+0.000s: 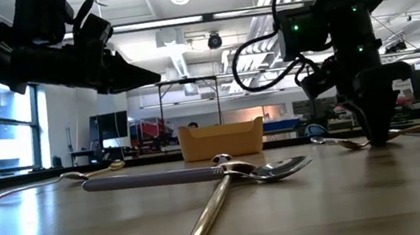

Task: Sort silverware by color (type)
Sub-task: Put the top right golden spoon into the orange bin, then put the bottom left blue spoon into the blue bin

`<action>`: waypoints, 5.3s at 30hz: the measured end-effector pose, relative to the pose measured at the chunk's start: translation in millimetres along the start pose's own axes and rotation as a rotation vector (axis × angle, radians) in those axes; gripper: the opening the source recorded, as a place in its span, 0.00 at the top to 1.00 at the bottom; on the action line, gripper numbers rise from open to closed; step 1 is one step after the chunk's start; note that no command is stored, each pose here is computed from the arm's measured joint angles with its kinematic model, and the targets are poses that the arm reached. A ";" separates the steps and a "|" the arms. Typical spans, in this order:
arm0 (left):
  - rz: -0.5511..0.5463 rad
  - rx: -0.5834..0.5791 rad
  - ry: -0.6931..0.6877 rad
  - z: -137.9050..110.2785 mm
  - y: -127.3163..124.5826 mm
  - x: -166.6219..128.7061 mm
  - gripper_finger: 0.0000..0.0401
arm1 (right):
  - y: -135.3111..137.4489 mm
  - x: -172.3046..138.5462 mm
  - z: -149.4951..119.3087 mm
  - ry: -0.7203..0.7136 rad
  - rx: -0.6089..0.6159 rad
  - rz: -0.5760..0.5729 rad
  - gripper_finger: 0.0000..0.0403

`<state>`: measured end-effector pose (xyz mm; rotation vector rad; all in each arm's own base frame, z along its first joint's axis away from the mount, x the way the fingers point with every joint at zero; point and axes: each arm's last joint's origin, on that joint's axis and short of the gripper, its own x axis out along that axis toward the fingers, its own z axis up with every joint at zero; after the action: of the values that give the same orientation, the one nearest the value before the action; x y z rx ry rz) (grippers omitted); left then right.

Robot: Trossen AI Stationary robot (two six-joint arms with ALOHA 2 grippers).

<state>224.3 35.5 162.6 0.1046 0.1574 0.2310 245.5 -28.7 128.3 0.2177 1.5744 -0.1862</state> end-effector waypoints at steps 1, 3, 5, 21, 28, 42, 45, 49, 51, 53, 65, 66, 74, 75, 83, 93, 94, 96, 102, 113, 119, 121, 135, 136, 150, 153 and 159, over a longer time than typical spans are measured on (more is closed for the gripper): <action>0.001 0.000 0.000 0.0 0.0 0.0 1.00 | 0.1 0.1 0.0 0.000 -0.001 0.003 0.81; 0.002 0.000 0.000 0.0 0.1 0.0 1.00 | 0.4 0.0 0.2 -0.001 -0.004 0.018 0.87; 0.003 -0.002 -0.002 0.2 0.1 0.0 1.00 | 0.7 -1.6 1.9 -0.007 0.012 0.026 0.94; 0.017 -0.003 -0.009 1.0 0.6 0.0 1.00 | 52.2 -117.8 36.3 -0.084 0.207 0.213 0.99; 0.022 -0.034 -0.061 6.5 1.1 0.2 1.00 | 115.5 -140.8 9.2 -0.039 0.420 0.323 0.99; 0.022 -0.008 -0.052 5.8 1.0 0.3 1.00 | 188.8 -116.5 -66.0 0.120 0.816 0.210 0.99; 0.021 -0.014 -0.051 5.7 1.0 0.3 1.00 | 183.6 -93.5 -70.8 0.156 0.832 0.176 0.99; 0.021 -0.024 -0.051 5.7 1.0 0.3 1.00 | 177.3 -63.0 -74.3 0.161 0.843 0.185 0.99; 0.021 -0.025 -0.051 5.7 1.0 0.3 1.00 | 175.1 -50.3 -75.9 0.160 0.842 0.206 0.99; 0.022 -0.025 -0.053 5.8 1.0 0.3 1.00 | 172.5 -40.0 -77.7 0.156 0.842 0.218 0.99; 0.035 -0.026 -0.050 5.7 1.4 0.3 1.00 | 162.5 -34.8 -85.9 0.189 0.731 0.196 0.77; 0.034 -0.031 -0.051 5.7 1.4 0.3 1.00 | 160.5 -38.2 -86.6 0.189 0.706 0.204 0.75; -0.114 -0.067 0.035 9.2 -15.6 7.0 1.00 | 123.2 -81.6 -92.4 -0.022 0.497 0.223 0.77; -0.132 -0.060 0.070 10.9 -19.6 9.4 1.00 | 118.0 -87.0 -91.9 -0.078 0.455 0.223 0.80; -0.270 -0.031 0.277 35.1 -60.2 17.7 1.00 | 79.2 -116.8 -58.8 -0.583 0.029 0.060 0.97; -0.261 -0.112 0.469 54.2 -118.3 -6.6 0.95 | 46.0 -140.3 -8.8 -0.954 -0.286 -0.100 1.00; -0.261 -0.131 0.472 56.6 -124.1 -10.0 0.93 | 45.7 -143.1 -4.5 -1.000 -0.293 -0.106 1.00; -0.269 -0.183 0.464 63.3 -135.2 -16.0 0.89 | 45.7 -146.8 -0.2 -1.052 -0.313 -0.114 1.00; -0.249 -0.239 0.504 60.1 -161.6 -28.2 0.78 | 53.5 -142.4 16.6 -1.127 -0.370 -0.065 1.00; -0.256 -0.196 0.672 33.1 -198.9 1.3 0.59 | 60.9 -99.7 59.6 -1.126 -0.433 -0.008 1.00; -0.279 -0.188 0.728 23.9 -210.8 16.1 0.54 | 51.6 -93.5 71.2 -1.159 -0.423 0.009 1.00; -0.280 -0.184 0.732 22.2 -211.3 18.4 0.53 | 50.6 -94.0 71.9 -1.166 -0.429 0.013 1.00; -0.310 -0.272 0.783 19.5 -208.7 23.7 0.53 | 30.5 -59.1 17.3 -1.461 -0.377 0.196 1.00; -0.318 -0.281 0.793 19.6 -207.5 24.9 0.53 | 29.2 -61.0 14.0 -1.470 -0.358 0.183 1.00; -0.316 -0.241 0.788 31.6 -206.3 31.2 0.43 | 33.7 -75.3 -7.6 -1.462 -0.347 0.116 1.00; -0.325 -0.224 0.789 31.5 -206.2 31.1 0.42 | 33.2 -74.0 -7.6 -1.450 -0.335 0.102 1.00; -0.327 -0.146 0.787 21.9 -211.0 33.2 0.43 | 32.5 -74.5 -7.4 -1.455 -0.319 0.085 1.00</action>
<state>306.3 -162.8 153.8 -0.1637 0.9312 -0.0555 247.4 3.0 203.5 -0.1148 0.1316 0.0067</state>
